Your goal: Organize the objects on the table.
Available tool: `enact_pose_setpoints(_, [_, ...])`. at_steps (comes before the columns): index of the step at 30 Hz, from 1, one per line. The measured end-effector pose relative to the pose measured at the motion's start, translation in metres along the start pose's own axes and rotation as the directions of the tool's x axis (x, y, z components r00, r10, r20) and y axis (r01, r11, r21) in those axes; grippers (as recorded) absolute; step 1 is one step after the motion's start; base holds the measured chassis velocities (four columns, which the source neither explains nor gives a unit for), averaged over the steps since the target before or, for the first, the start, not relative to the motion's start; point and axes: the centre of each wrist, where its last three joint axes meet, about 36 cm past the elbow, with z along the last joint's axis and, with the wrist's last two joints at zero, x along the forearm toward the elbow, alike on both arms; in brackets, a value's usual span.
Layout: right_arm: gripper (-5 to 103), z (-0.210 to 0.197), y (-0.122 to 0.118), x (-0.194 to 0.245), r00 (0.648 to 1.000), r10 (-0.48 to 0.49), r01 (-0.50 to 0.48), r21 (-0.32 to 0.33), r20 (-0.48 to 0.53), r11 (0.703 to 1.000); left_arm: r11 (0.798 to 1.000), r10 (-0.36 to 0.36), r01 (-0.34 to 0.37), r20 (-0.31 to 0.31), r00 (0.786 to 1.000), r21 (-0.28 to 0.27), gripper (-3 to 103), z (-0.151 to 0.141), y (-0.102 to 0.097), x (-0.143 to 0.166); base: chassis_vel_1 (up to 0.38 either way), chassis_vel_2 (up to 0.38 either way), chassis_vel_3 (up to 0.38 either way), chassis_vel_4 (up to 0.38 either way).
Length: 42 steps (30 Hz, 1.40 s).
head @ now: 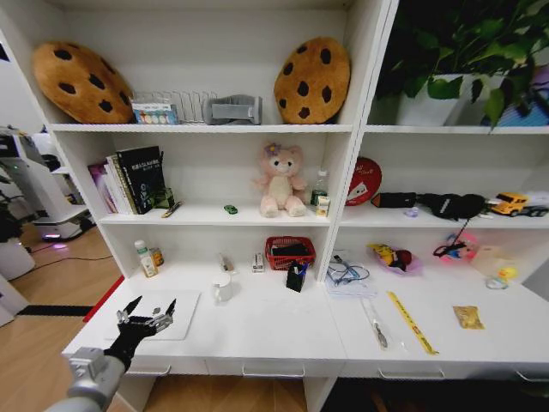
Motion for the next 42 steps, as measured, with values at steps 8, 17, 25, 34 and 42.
enact_pose_setpoints(8, [100, -0.119, 0.004, -0.077, 0.984, -0.017, 0.025, -0.043, 0.179, 0.999, 1.000, 0.000, 0.000, 0.000, 1.000, 0.000, 100, 0.000, 0.000, 0.000, -0.015, -0.006, 0.007, 0.003])
enact_pose_setpoints(17, [100, -0.145, 0.028, -0.092, 0.977, -0.065, 0.082, -0.074, 0.203, 0.994, 1.000, 0.000, 0.000, 0.000, 1.000, 0.000, 100, 0.000, 0.000, 0.000, -0.097, -0.102, 0.104, 0.098])
enact_pose_setpoints(25, [100, -0.144, 0.034, -0.097, 0.976, -0.071, 0.086, -0.068, 0.206, 0.994, 1.000, 0.000, 0.000, 0.000, 1.000, 0.000, 100, 0.000, 0.000, 0.000, -0.245, -0.228, 0.229, 0.242])
enact_pose_setpoints(34, [100, -0.146, 0.048, -0.096, 0.983, -0.054, 0.062, -0.042, 0.174, 0.997, 1.000, 0.000, 0.000, 0.000, 1.000, 0.000, 100, 0.000, 0.000, 0.000, -0.166, -0.195, 0.186, 0.181])
enact_pose_setpoints(42, [100, -0.163, 0.034, -0.113, 0.993, 0.035, -0.040, 0.044, 0.110, 0.998, 1.000, 0.000, 0.000, 0.000, 1.000, 0.000, 100, 0.000, 0.000, 0.000, 0.026, 0.049, -0.030, -0.056])
